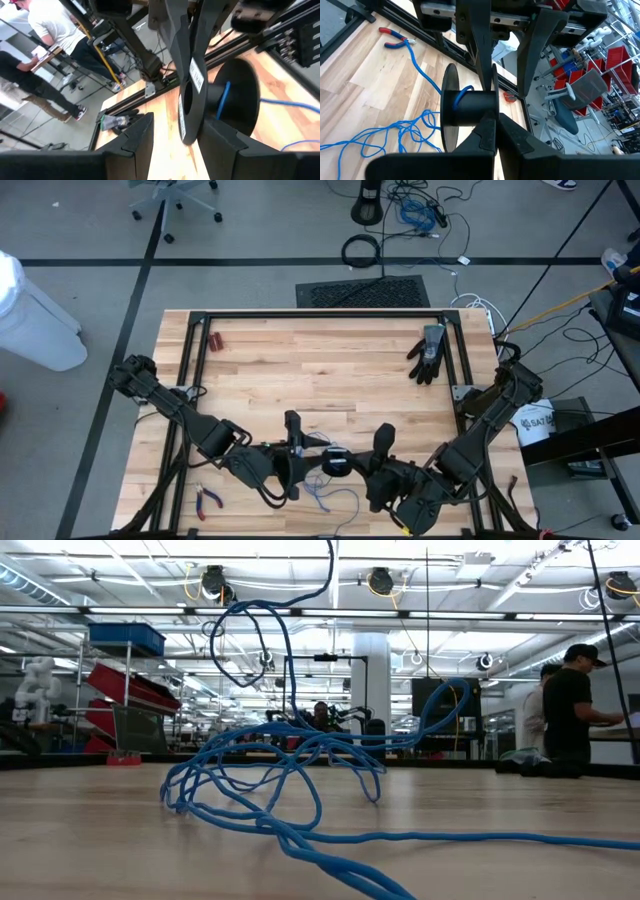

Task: Coil cords
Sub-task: Coil the blue wire onto a spool

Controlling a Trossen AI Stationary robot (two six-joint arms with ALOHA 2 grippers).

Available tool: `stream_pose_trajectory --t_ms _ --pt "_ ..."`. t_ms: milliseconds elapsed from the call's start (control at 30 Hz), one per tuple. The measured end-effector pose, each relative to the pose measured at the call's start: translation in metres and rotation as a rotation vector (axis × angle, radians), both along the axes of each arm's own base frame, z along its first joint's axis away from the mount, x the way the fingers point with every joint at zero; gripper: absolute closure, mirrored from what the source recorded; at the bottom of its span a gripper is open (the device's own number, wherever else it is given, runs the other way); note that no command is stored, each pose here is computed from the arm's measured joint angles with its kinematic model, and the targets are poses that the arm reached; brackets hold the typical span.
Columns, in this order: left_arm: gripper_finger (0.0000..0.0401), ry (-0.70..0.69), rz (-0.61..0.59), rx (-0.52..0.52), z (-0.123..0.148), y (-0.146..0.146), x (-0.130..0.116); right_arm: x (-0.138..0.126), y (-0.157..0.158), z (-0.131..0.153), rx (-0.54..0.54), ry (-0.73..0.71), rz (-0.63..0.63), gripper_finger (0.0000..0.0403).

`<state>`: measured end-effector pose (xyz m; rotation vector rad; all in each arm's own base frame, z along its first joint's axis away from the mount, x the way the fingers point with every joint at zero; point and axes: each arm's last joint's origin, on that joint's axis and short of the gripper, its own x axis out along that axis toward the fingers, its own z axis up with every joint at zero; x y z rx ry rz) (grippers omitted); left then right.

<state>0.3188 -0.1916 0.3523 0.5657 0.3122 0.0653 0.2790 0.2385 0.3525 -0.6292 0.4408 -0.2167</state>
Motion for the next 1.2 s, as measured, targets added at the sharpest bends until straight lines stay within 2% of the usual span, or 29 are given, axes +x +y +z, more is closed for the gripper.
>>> stream_pose_trajectory --t_ms 1200 --pt "0.0251 -0.014 0.018 -0.022 -0.0003 -0.0041 -0.0017 -0.0015 0.0017 -0.0001 0.071 -0.025 -0.019 0.0403"
